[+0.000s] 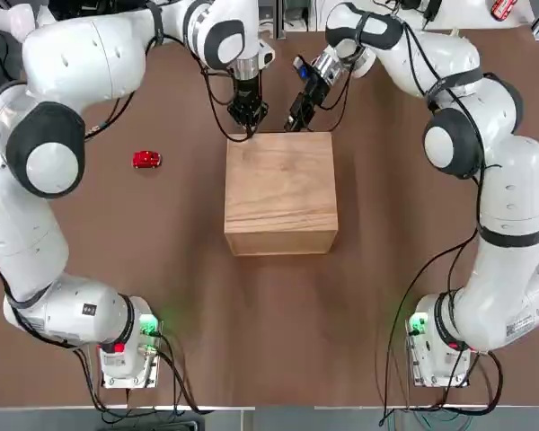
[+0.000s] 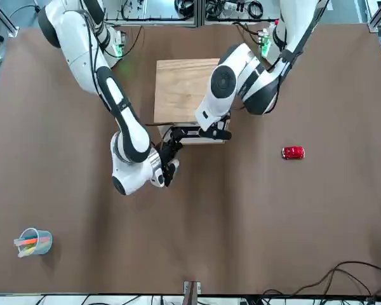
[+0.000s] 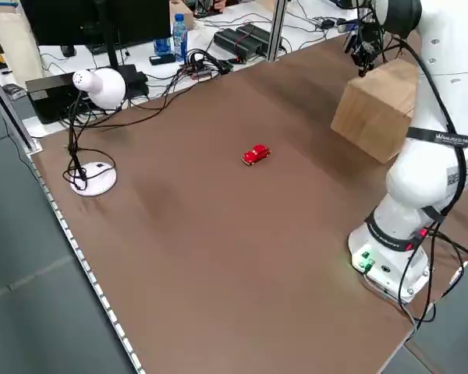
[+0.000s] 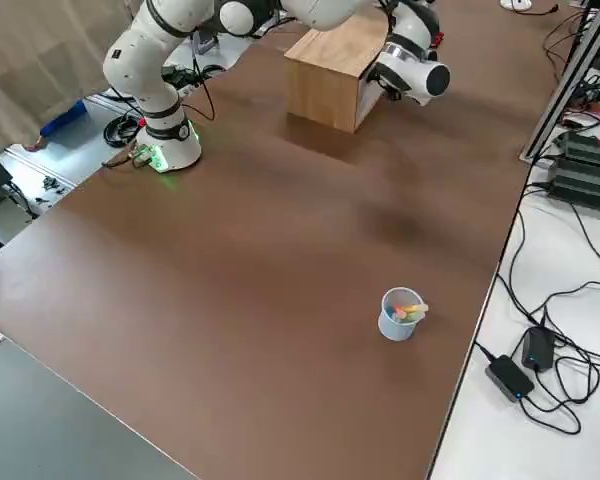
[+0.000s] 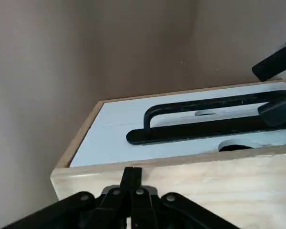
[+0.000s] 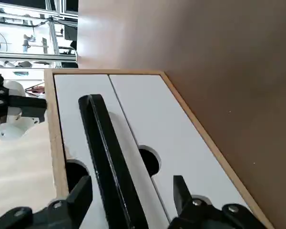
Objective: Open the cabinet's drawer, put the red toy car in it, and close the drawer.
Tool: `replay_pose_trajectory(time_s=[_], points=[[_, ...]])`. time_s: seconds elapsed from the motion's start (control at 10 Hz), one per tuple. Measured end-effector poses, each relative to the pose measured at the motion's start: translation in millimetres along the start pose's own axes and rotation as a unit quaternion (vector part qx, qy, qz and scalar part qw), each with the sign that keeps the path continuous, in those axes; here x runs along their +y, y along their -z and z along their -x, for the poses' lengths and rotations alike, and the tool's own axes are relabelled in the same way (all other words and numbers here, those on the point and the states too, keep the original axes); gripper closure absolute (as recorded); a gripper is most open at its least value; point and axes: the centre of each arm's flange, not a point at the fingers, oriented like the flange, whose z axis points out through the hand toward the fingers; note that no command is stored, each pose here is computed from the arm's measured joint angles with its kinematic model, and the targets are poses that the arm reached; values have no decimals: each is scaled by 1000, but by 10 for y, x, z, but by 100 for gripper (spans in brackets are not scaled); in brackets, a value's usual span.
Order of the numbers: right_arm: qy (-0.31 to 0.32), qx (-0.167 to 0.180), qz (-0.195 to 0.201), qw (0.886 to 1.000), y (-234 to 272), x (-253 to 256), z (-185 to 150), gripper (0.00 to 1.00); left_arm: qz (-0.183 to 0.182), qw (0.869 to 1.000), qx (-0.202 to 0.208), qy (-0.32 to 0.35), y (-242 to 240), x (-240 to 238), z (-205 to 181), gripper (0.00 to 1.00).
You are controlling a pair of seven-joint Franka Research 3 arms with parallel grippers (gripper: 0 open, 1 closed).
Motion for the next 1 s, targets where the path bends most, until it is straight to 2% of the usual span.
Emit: replay_pose_trajectory(time_s=[0.1, 0.2, 0.3, 0.5, 0.7, 0.8, 1.0], points=[[-3, -1, -2, 1000, -24, 37, 6, 32, 0, 1000, 0, 0, 0, 0, 0, 99], [-5, -2, -3, 1000, -41, 64, 10, 35, 0, 1000, 0, 0, 0, 0, 0, 99], [-6, -5, -5, 1000, -51, 67, 17, 45, 0, 1000, 0, 0, 0, 0, 0, 99], [-7, -10, -10, 1000, -61, 58, 27, 55, 0, 1000, 0, 0, 0, 0, 1, 99], [-6, -11, -18, 1000, -67, 33, 27, 71, 0, 1000, 0, 0, -1, 0, 1, 99], [-2, -12, -22, 1000, -71, 17, 26, 76, 0, 1000, 0, 0, 0, 1, 2, 99], [0, -14, -24, 1000, -86, 12, 25, 78, 0, 1000, 0, 0, 0, 0, 3, 99]])
